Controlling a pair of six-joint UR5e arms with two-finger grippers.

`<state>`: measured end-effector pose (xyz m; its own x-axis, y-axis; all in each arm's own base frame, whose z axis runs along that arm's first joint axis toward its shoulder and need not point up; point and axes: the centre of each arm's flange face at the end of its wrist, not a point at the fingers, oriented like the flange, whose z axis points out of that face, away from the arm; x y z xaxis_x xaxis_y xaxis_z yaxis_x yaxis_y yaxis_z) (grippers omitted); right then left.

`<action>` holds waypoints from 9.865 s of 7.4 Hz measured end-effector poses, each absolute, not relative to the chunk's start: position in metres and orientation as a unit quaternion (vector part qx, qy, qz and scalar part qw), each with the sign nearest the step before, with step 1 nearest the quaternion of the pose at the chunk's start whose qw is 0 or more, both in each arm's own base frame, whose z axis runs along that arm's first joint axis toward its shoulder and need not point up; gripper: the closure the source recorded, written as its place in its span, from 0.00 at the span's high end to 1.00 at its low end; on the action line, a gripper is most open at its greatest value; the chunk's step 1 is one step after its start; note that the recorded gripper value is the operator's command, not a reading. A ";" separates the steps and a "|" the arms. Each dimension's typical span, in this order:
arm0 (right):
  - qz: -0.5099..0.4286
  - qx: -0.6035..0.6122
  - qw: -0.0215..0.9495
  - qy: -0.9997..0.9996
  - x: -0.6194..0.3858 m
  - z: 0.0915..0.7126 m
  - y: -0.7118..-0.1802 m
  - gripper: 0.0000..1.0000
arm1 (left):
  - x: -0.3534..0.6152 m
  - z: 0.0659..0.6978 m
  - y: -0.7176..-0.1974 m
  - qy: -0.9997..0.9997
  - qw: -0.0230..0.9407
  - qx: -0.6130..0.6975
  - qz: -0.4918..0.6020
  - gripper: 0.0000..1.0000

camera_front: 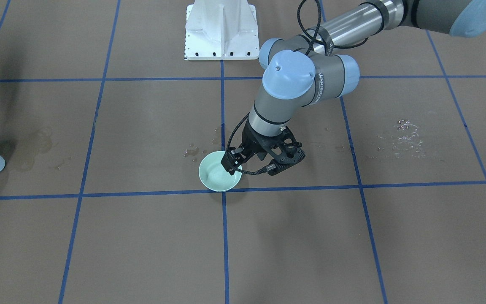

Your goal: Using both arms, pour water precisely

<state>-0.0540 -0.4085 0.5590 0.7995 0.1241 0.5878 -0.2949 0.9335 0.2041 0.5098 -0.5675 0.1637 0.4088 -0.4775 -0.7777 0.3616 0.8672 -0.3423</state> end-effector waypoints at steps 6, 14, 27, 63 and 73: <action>0.227 0.234 0.908 -0.263 -0.179 0.554 -0.340 0.99 | 0.493 0.186 -0.554 0.480 0.838 -0.059 -0.253 1.00; 0.251 0.388 0.867 -0.186 -0.233 0.613 -0.324 0.99 | 0.494 0.191 -0.553 0.477 0.839 -0.062 -0.254 1.00; 0.227 0.428 0.855 -0.186 -0.269 0.670 -0.352 0.99 | 0.488 0.204 -0.547 0.474 0.841 -0.064 -0.254 1.00; -0.284 0.231 0.860 -0.355 -0.517 0.223 -0.473 0.00 | 0.254 0.358 -0.533 0.434 0.896 0.046 -0.078 1.00; -0.339 0.071 0.913 -0.214 -0.596 0.170 -0.509 0.00 | 0.253 0.359 -0.533 0.435 0.896 0.046 -0.078 1.00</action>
<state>-0.5959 -0.5090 0.1704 0.6783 -0.6503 0.3421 0.5894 0.7595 0.2752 0.2534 -0.5328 0.3585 0.6100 -0.1003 -0.7861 0.1809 0.9834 0.0149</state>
